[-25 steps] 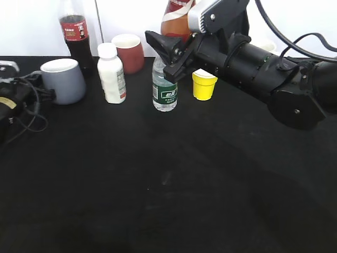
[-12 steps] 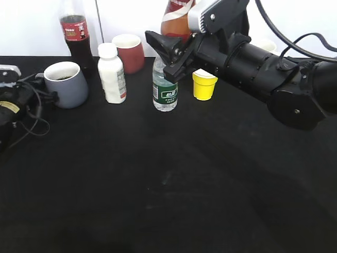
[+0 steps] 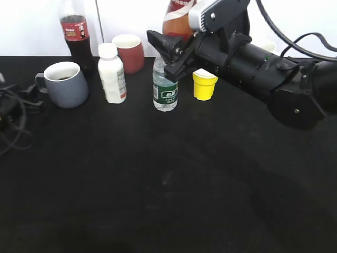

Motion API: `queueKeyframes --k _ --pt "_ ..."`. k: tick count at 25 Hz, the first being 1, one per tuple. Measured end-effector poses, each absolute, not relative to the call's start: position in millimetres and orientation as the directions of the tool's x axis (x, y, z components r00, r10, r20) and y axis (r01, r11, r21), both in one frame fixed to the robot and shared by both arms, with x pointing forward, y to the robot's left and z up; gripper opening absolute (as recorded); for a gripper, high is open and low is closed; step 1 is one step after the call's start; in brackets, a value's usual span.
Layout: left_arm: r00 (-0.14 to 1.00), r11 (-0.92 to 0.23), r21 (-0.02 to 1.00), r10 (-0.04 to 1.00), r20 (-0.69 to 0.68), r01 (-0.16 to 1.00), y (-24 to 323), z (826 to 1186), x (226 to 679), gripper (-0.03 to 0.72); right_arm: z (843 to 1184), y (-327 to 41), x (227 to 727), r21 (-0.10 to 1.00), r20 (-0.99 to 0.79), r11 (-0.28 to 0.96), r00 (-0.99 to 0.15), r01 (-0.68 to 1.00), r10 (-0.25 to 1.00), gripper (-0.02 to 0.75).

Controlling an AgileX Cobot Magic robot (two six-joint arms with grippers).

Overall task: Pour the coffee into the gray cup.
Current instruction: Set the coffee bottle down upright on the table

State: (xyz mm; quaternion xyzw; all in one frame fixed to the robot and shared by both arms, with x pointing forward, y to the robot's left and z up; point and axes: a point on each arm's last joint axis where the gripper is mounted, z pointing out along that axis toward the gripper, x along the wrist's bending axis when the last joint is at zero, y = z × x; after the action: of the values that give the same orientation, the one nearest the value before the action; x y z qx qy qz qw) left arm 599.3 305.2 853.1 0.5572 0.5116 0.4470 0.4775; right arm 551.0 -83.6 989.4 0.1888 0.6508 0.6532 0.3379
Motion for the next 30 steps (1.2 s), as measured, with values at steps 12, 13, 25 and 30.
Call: queueKeyframes --k 12,13,25,30 --pt "0.405 -0.032 0.999 0.914 0.012 0.044 215.2 942.4 481.7 0.368 962.8 -134.1 580.1 0.975 0.065 0.063 -0.548 0.212 0.834 0.505" --pt "0.411 -0.035 0.998 0.912 0.011 0.050 213.6 942.0 481.1 0.368 962.7 -149.6 587.0 0.975 0.060 0.059 -0.515 0.213 0.855 0.505" --pt "0.399 -0.038 0.996 0.917 0.004 0.077 214.6 939.6 481.3 0.368 893.6 -225.9 633.5 0.991 -0.019 0.060 -0.317 0.120 0.948 0.505" --pt "0.398 -0.038 0.996 0.917 0.004 0.078 214.6 939.5 481.3 0.368 860.5 -222.6 663.4 0.991 -0.018 0.057 -0.307 0.120 0.952 0.505"
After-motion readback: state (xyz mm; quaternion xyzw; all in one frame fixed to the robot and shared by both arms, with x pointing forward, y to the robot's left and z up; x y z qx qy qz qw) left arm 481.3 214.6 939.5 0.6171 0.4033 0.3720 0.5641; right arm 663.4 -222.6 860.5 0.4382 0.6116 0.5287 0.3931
